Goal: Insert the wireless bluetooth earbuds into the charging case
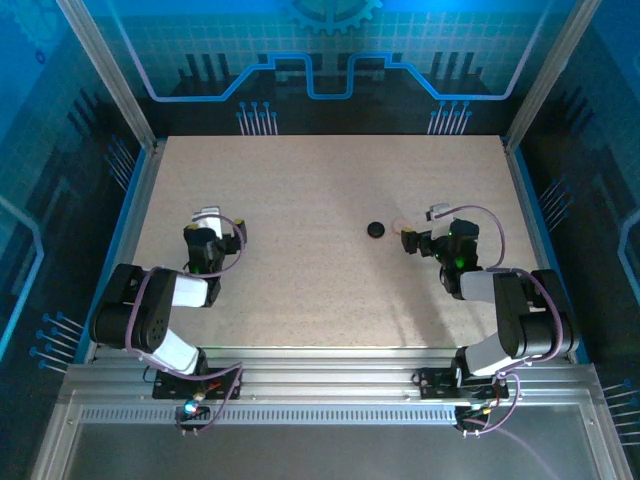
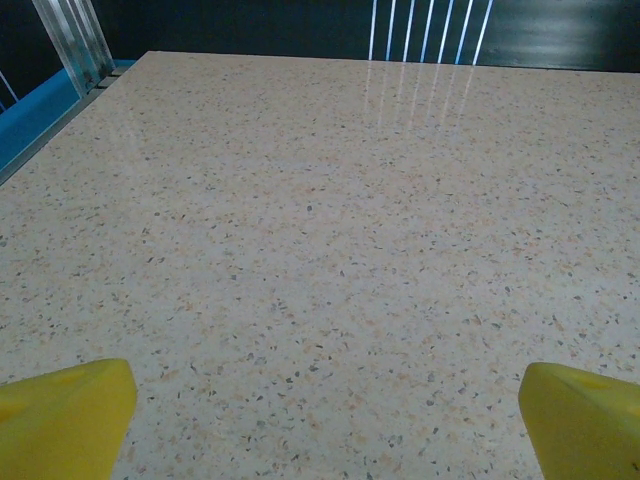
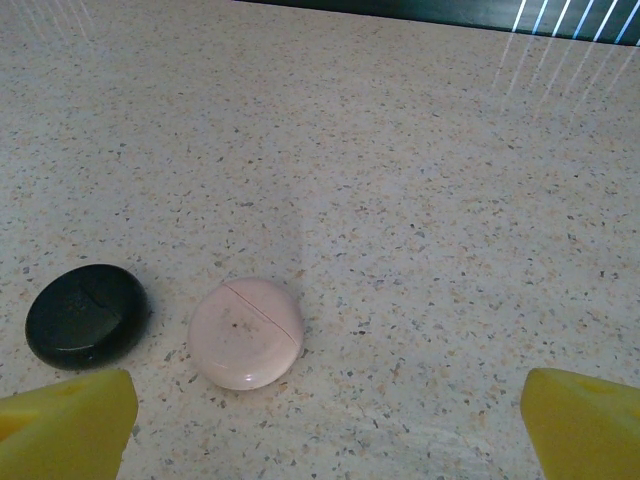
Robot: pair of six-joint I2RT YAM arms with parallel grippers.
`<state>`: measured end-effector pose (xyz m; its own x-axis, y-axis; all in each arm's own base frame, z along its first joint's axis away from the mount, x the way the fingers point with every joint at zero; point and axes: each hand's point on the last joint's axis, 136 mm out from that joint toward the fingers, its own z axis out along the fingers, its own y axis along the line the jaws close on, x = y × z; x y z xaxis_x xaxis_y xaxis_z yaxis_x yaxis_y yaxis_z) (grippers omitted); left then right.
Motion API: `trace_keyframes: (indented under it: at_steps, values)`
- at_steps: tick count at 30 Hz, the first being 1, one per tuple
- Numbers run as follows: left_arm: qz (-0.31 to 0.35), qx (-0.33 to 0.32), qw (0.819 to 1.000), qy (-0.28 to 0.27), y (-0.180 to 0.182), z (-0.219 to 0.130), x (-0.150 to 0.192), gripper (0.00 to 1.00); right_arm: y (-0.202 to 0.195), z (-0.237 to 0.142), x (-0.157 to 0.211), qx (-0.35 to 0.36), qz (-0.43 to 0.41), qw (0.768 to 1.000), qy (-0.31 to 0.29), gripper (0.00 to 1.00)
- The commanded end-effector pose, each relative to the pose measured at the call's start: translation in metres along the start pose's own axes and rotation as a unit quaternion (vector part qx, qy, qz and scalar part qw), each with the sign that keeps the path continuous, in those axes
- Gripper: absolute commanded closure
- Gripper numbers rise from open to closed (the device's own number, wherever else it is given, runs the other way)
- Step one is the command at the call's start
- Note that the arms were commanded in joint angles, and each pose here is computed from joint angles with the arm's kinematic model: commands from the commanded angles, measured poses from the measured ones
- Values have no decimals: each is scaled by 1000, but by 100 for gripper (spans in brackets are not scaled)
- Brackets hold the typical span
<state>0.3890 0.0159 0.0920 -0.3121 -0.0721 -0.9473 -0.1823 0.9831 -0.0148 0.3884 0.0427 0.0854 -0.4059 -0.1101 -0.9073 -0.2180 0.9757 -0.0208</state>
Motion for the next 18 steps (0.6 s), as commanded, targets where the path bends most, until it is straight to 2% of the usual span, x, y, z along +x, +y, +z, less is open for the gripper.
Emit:
trace_keyframes:
  at_steps: [1, 18]
  values:
    - [-12, 5, 1000, -8, -1, 3, -7, 1, -8, 2, -11, 14, 4, 1000, -16, 0]
    - [-13, 3, 1000, -9, 0, 3, -8, 1, -8, 2, -11, 13, 5, 1000, -16, 0]
